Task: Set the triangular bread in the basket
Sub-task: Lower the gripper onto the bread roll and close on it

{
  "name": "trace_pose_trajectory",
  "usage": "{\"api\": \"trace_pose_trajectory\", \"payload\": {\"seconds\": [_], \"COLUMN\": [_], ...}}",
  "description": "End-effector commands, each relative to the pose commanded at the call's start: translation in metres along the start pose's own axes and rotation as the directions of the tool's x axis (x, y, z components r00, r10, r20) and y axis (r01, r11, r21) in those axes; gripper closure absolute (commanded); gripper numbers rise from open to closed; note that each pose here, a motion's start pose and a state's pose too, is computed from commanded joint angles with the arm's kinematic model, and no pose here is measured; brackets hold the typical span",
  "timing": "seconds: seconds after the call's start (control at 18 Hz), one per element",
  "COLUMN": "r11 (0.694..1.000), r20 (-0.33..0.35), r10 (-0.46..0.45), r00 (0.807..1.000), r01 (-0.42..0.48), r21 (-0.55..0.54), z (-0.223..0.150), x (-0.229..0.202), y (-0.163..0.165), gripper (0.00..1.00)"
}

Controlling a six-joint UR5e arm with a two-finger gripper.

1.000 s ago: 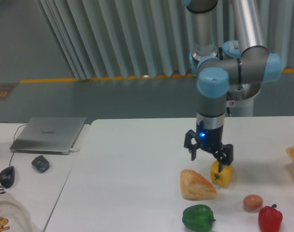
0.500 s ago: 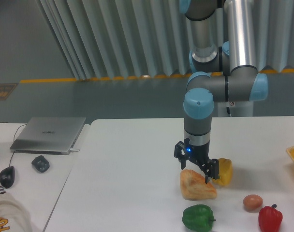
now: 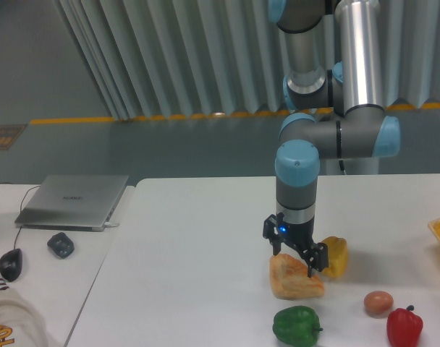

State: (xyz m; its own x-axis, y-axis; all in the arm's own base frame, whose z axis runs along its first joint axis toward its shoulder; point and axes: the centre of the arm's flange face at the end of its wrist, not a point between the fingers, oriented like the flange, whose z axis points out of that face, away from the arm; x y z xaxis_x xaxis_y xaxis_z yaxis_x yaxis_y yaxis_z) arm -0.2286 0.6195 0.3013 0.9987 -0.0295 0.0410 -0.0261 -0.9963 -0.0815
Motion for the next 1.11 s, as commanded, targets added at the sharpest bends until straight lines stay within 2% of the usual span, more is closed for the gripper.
{"api": "trace_pose_trajectory", "payload": {"seconds": [1.0,1.06,1.11], "r11": [0.999,0.999,0.999], "r20": [-0.013,-0.008,-0.006], "r10": [0.026,0.028,0.027], "r00": [1.000,1.000,1.000], "r01": [-0.027,-0.028,-0.027], "r21": [-0.033,-0.036,-0.036], "z": [0.026,0.025,0.025], "x": [0.011,0.011,0.010], "y": [-0.012,-0.012,-0.012], "gripper": [0.00,0.12,0.18]}}
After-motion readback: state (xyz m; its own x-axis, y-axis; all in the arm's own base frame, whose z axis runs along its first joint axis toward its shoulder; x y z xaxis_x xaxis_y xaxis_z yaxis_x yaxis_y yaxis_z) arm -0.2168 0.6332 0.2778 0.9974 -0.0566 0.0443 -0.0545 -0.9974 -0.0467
